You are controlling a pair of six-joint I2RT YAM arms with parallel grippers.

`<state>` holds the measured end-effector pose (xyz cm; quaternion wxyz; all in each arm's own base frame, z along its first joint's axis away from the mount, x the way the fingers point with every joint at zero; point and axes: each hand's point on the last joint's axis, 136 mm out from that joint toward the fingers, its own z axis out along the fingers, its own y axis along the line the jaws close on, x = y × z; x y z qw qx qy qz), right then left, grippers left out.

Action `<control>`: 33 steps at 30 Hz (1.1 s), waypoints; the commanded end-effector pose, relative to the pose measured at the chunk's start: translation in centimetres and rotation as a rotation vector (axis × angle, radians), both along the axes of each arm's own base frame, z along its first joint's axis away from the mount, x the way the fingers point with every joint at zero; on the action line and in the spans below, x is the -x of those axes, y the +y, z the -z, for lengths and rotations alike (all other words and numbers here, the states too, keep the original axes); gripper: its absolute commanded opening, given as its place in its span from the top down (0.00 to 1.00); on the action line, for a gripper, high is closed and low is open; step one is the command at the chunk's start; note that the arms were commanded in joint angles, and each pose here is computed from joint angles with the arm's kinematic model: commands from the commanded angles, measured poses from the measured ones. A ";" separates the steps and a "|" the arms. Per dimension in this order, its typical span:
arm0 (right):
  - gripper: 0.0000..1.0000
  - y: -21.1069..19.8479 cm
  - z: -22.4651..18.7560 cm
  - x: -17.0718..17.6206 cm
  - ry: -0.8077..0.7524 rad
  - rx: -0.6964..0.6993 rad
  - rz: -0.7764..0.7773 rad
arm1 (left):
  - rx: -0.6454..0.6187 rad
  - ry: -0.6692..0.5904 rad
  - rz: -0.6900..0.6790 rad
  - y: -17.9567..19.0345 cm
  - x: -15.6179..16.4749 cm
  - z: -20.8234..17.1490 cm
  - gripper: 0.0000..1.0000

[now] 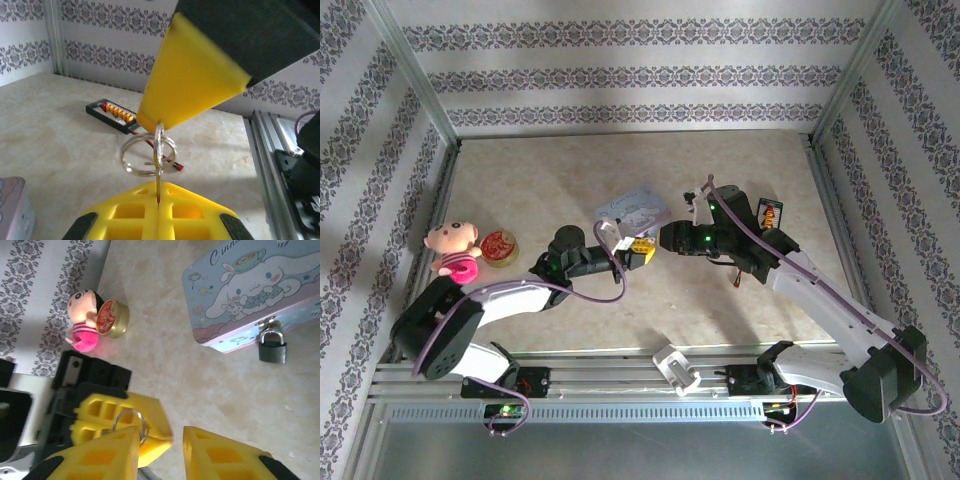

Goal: Unlock a padlock with a key

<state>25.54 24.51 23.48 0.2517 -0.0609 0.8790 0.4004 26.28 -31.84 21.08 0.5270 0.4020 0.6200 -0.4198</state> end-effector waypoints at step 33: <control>0.66 5.1 -2.3 6.2 -0.314 -0.145 -0.521 | -0.475 0.119 0.194 3.5 6.2 -0.2 1.00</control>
